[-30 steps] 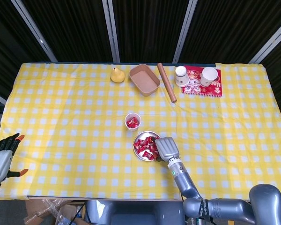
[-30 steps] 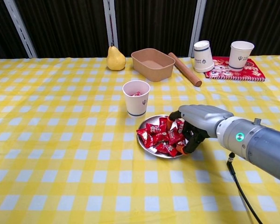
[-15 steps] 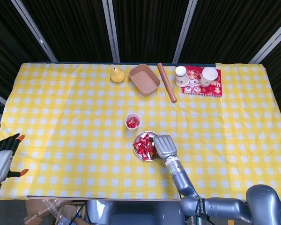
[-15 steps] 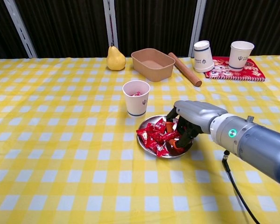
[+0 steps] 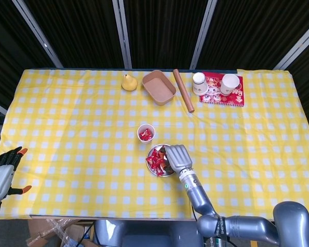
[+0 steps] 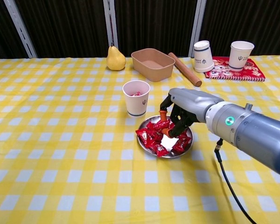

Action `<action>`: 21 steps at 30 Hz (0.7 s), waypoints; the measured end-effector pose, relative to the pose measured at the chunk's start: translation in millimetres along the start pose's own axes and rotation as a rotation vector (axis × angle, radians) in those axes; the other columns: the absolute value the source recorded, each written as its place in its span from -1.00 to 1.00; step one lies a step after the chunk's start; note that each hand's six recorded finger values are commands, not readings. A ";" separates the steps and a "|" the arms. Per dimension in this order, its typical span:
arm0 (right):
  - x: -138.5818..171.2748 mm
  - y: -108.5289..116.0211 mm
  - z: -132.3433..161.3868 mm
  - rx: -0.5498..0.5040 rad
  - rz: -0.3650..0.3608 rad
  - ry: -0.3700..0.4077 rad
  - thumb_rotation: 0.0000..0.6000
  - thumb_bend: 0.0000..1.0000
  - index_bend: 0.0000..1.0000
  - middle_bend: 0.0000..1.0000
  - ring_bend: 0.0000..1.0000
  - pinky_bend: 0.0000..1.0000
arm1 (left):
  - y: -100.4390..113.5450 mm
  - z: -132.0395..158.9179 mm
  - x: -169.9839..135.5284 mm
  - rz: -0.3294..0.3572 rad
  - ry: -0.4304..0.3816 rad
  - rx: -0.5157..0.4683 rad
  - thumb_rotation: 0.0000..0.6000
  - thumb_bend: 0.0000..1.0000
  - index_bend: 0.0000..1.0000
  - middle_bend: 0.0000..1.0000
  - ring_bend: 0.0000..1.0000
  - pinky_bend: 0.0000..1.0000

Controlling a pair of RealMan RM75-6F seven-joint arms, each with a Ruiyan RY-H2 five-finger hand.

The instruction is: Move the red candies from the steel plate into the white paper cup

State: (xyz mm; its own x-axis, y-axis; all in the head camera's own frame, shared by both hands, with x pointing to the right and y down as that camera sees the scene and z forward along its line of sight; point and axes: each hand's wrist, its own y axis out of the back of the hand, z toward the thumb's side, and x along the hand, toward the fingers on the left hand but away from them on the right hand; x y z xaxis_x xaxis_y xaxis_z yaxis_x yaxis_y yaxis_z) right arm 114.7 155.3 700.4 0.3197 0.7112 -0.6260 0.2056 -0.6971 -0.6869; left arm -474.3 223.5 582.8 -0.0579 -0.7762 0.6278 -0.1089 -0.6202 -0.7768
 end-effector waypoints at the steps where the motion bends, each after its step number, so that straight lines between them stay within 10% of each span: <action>1: 0.3 2.8 0.4 0.000 -0.006 0.001 1.00 -0.06 0.22 0.73 0.80 0.76 | 0.0 0.1 -0.1 0.000 0.000 -0.001 1.00 -0.95 -1.00 -1.00 -1.00 -1.00; 21: -25.9 62.3 46.3 -0.025 -0.108 0.049 1.00 -0.06 0.22 0.73 0.80 0.76 | -1.2 -0.9 0.3 -0.014 0.013 -0.016 1.00 -0.95 -1.00 -1.00 -1.00 -1.00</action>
State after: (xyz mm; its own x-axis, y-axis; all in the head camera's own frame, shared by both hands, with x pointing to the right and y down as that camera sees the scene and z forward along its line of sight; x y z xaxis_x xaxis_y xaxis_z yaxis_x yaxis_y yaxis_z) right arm 76.4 97.7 656.7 0.3394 0.7773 -0.5296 0.2637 -0.6191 -0.7397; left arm -475.2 224.2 584.0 -0.0695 -0.7657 0.6394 -0.1253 -0.6292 -0.7671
